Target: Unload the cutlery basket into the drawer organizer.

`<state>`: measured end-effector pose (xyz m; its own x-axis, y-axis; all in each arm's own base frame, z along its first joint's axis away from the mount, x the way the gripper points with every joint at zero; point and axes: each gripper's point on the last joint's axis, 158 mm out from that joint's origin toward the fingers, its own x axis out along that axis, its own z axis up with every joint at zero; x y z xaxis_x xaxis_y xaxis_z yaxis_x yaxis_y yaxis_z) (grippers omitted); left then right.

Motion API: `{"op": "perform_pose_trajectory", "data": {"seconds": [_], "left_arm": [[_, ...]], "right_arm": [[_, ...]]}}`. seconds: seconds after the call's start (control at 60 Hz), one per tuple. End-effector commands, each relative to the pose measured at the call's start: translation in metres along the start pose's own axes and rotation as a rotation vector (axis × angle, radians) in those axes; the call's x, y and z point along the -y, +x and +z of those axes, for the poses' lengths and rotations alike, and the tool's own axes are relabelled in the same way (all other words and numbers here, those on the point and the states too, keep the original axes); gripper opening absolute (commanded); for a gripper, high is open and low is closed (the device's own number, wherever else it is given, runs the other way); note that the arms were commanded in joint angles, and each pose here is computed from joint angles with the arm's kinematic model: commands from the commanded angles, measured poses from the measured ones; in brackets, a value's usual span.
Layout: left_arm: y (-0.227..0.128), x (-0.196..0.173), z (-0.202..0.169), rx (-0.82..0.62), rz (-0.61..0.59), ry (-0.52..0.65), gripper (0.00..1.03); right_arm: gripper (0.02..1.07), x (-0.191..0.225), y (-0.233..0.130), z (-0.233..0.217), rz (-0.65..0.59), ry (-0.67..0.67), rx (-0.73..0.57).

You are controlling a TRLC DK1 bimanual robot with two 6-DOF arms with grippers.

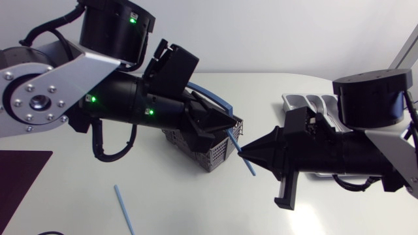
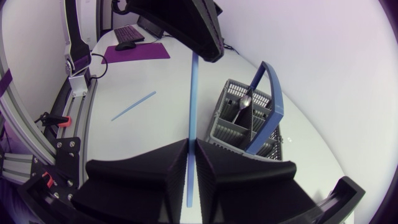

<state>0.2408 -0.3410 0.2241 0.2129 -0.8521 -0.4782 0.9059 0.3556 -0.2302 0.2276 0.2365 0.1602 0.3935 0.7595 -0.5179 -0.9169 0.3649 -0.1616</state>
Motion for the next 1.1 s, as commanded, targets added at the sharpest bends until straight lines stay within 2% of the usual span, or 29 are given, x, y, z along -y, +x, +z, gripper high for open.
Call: {"op": "perform_pose_trajectory", "data": {"seconds": [0.0,0.067,0.15,0.3,0.433,0.567,0.65,0.75,0.867,1.083], "left_arm": [[0.001,0.005,0.008,0.009,-0.021,-0.012,0.04],[0.001,0.005,0.009,0.012,-0.024,-0.011,0.05],[0.000,0.005,0.010,0.012,-0.024,-0.015,0.16],[-0.007,0.003,0.025,0.039,-0.013,-0.009,0.54],[-0.027,-0.009,0.052,0.095,0.029,0.000,0.72],[-0.046,-0.025,0.066,0.112,0.087,0.022,0.74],[-0.052,-0.039,0.060,0.072,0.142,0.042,0.75],[-0.058,-0.062,0.037,-0.032,0.231,0.075,0.77],[-0.072,-0.089,0.012,-0.116,0.303,0.056,0.77],[-0.102,-0.121,-0.040,-0.275,0.384,0.075,0.77]], "right_arm": [[0.07,0.000,0.002,0.005,0.004,0.000,0.006],[0.07,0.000,0.003,0.004,0.007,0.002,0.003],[0.07,-0.001,0.003,0.002,0.010,0.005,-0.001],[0.07,-0.005,0.003,-0.002,0.020,0.012,-0.015],[0.07,-0.009,-0.002,-0.008,0.023,0.020,-0.025],[0.07,-0.003,-0.015,-0.015,-0.012,0.040,-0.038],[0.07,0.009,-0.026,-0.021,-0.058,0.059,-0.050],[0.07,0.033,-0.040,-0.034,-0.135,0.108,-0.074],[0.07,0.067,-0.060,-0.049,-0.241,0.184,-0.092],[0.07,0.140,-0.100,-0.092,-0.428,0.376,-0.153]]}}
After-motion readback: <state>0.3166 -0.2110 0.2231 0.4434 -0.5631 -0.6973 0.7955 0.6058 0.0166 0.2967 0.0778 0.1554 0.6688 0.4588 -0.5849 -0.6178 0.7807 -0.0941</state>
